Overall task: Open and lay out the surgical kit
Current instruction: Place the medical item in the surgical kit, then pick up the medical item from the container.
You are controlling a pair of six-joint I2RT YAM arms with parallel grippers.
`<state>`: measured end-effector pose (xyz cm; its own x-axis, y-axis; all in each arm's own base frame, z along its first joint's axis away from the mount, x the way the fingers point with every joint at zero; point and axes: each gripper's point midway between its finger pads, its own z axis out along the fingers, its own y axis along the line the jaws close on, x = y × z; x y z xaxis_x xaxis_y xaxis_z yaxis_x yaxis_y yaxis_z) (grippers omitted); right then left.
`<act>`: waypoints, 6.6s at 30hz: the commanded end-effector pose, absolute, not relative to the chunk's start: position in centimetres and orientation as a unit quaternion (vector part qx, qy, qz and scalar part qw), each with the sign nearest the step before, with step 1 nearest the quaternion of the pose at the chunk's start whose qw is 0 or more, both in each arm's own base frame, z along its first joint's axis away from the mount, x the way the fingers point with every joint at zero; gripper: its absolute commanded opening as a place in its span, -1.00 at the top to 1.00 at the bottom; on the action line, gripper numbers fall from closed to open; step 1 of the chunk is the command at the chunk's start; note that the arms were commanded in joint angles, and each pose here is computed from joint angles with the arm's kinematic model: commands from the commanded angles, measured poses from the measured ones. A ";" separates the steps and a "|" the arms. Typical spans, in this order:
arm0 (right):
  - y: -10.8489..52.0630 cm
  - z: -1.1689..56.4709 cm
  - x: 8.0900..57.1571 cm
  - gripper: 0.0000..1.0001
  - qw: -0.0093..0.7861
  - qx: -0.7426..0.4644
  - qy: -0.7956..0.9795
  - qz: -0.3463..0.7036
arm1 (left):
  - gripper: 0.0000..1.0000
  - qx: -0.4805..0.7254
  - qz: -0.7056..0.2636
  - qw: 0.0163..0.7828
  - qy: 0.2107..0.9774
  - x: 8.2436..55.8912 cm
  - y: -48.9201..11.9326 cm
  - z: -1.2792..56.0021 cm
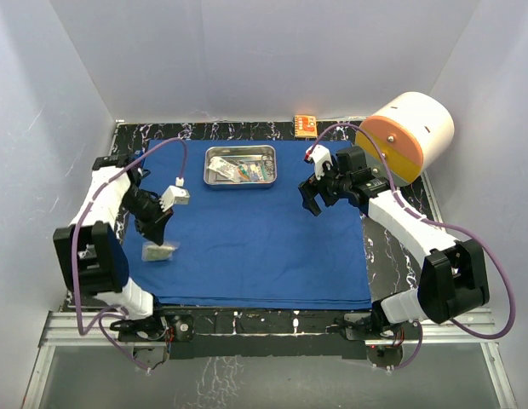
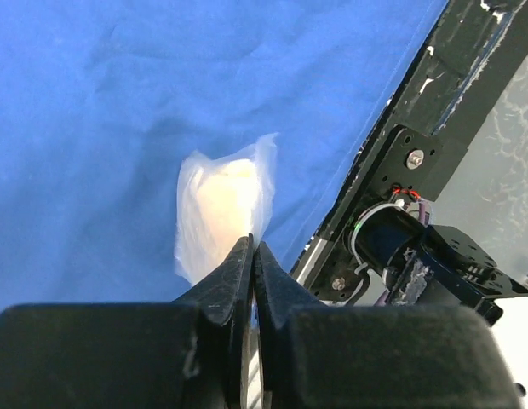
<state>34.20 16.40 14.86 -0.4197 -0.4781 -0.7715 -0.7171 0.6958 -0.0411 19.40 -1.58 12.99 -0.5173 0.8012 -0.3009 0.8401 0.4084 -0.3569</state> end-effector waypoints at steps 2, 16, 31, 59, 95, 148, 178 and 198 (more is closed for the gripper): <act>16.5 16.2 34.9 -0.79 0.425 -0.362 0.816 0.148 | 1.00 0.500 -0.292 0.047 0.814 22.2 -2.6 11.0; 16.6 15.4 35.0 -0.80 0.415 -0.363 0.821 0.151 | 1.00 0.486 -0.246 0.052 0.837 19.3 -2.5 14.1; 16.7 15.9 34.8 -0.84 0.421 -0.364 0.817 0.153 | 1.00 0.491 -0.242 0.023 0.836 14.9 -3.2 13.3; 16.6 14.7 34.9 -0.87 0.405 -0.363 0.825 0.151 | 0.97 0.521 -0.194 0.031 0.831 26.1 -0.4 5.5; 16.5 14.3 35.0 -0.89 0.399 -0.361 0.830 0.150 | -0.30 0.327 -0.193 0.274 0.884 39.9 -8.2 14.0; 16.4 14.9 34.7 -0.96 0.408 -0.367 0.823 0.148 | 0.15 0.170 -0.276 0.255 0.911 50.0 -22.0 5.8; 16.2 15.5 35.0 -0.96 0.416 -0.361 0.823 0.138 | 1.00 0.282 -0.314 0.325 0.846 50.3 -23.9 12.8; 19.8 23.8 37.3 -0.92 0.491 -0.403 0.748 0.191 | 1.00 0.479 -0.261 0.451 0.706 43.6 -22.3 25.9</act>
<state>36.03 17.69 18.95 -0.3276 -0.4689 -0.8202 -0.7464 0.6607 -0.0796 46.42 -22.24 22.57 -0.2887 0.4063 -0.8669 0.8601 0.5079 -0.0483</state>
